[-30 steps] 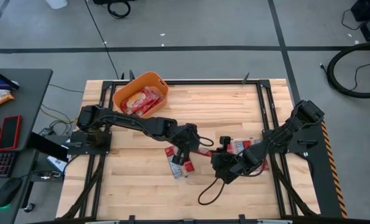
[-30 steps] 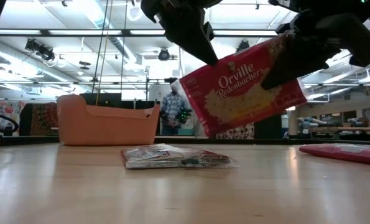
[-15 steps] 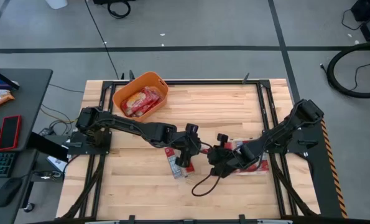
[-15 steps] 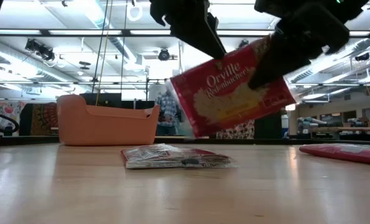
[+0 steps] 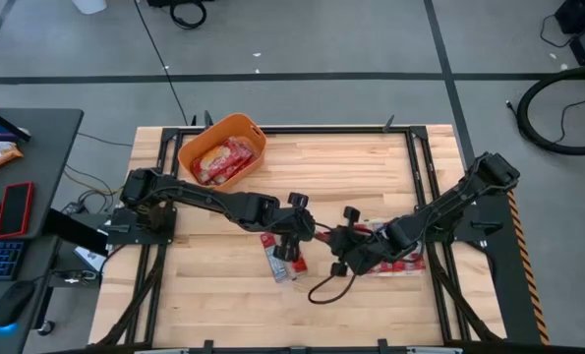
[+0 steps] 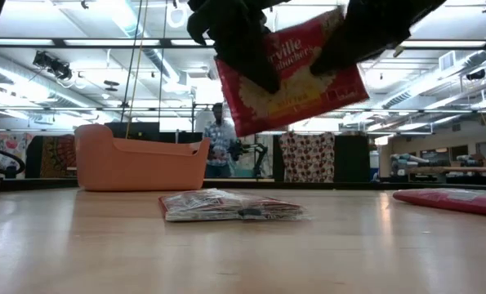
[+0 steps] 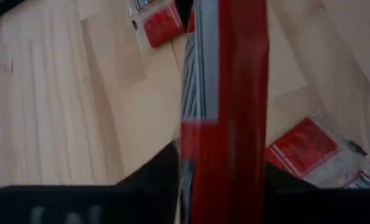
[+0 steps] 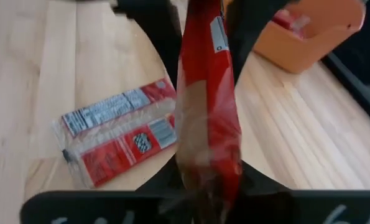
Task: Sort popcorn bags into baskets
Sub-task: Put the red popcorn bag into the orange container
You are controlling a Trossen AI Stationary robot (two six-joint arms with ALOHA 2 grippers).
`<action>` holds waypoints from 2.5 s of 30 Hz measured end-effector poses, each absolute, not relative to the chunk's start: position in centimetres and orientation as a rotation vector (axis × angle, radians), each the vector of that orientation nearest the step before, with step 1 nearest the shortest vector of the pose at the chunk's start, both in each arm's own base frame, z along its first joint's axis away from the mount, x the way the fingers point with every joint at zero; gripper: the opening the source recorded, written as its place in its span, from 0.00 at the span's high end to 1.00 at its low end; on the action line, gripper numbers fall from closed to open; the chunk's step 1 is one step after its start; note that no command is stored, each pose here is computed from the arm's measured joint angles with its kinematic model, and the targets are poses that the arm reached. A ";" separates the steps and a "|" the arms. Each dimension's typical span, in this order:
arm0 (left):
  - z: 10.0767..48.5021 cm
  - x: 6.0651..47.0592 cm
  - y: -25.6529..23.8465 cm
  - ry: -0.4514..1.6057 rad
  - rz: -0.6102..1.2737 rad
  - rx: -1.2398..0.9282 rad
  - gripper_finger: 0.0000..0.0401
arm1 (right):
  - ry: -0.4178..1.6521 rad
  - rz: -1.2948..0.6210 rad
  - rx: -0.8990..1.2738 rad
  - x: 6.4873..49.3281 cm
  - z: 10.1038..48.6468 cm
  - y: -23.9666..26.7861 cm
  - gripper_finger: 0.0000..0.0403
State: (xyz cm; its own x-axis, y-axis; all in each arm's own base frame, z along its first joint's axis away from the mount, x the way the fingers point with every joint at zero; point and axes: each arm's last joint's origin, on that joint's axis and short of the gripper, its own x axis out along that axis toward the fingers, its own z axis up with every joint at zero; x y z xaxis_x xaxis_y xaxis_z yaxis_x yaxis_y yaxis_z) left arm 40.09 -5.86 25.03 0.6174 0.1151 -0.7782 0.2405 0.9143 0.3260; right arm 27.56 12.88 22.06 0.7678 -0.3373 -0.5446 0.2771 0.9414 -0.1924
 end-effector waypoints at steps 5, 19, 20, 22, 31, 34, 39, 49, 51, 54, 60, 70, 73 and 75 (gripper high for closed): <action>24.8 39.8 -5.6 0.954 -0.078 0.429 0.91 | 0.569 -0.309 -0.154 27.8 22.6 13.1 0.80; 30.1 33.4 0.8 1.083 0.069 0.195 0.93 | 0.578 -0.329 -0.027 23.5 26.2 12.0 0.46; 30.4 32.6 1.7 1.082 0.093 0.169 0.93 | 0.590 -0.338 -0.019 23.4 26.1 12.0 0.45; 30.7 31.1 3.6 1.089 0.142 0.115 0.93 | 0.607 -0.347 -0.011 23.5 25.6 12.2 0.45; 29.9 24.8 12.4 1.110 0.280 -0.188 0.93 | 0.646 -0.341 -0.033 24.4 23.7 13.4 0.46; 28.8 22.8 15.5 1.126 0.333 -0.282 0.93 | 0.643 -0.341 -0.024 24.5 23.6 13.5 0.46; 27.1 19.2 19.6 1.128 0.429 -0.440 0.93 | 0.645 -0.331 -0.032 24.5 23.4 13.8 0.46; 22.9 16.5 23.3 1.204 0.491 -0.644 0.92 | 0.625 -0.319 -0.035 24.6 23.6 13.9 0.46; 22.5 16.6 23.4 1.235 0.504 -0.634 0.89 | 0.622 -0.319 -0.034 24.7 23.6 13.9 0.46; 22.3 16.7 23.4 1.297 0.561 -0.575 0.81 | 0.622 -0.319 -0.034 24.7 23.6 13.9 0.46; 24.1 17.5 23.4 1.343 0.669 -0.409 0.62 | 0.622 -0.317 -0.040 24.7 23.6 13.9 0.46; 27.3 20.0 22.6 1.367 0.711 -0.177 0.50 | 0.618 -0.317 -0.036 24.7 23.6 13.9 0.46; 27.2 20.1 22.5 1.385 0.697 -0.146 0.51 | 0.618 -0.319 -0.035 24.7 23.6 13.9 0.46; 27.0 20.0 22.5 1.389 0.694 -0.156 0.53 | 0.618 -0.319 -0.035 24.7 23.6 13.9 0.46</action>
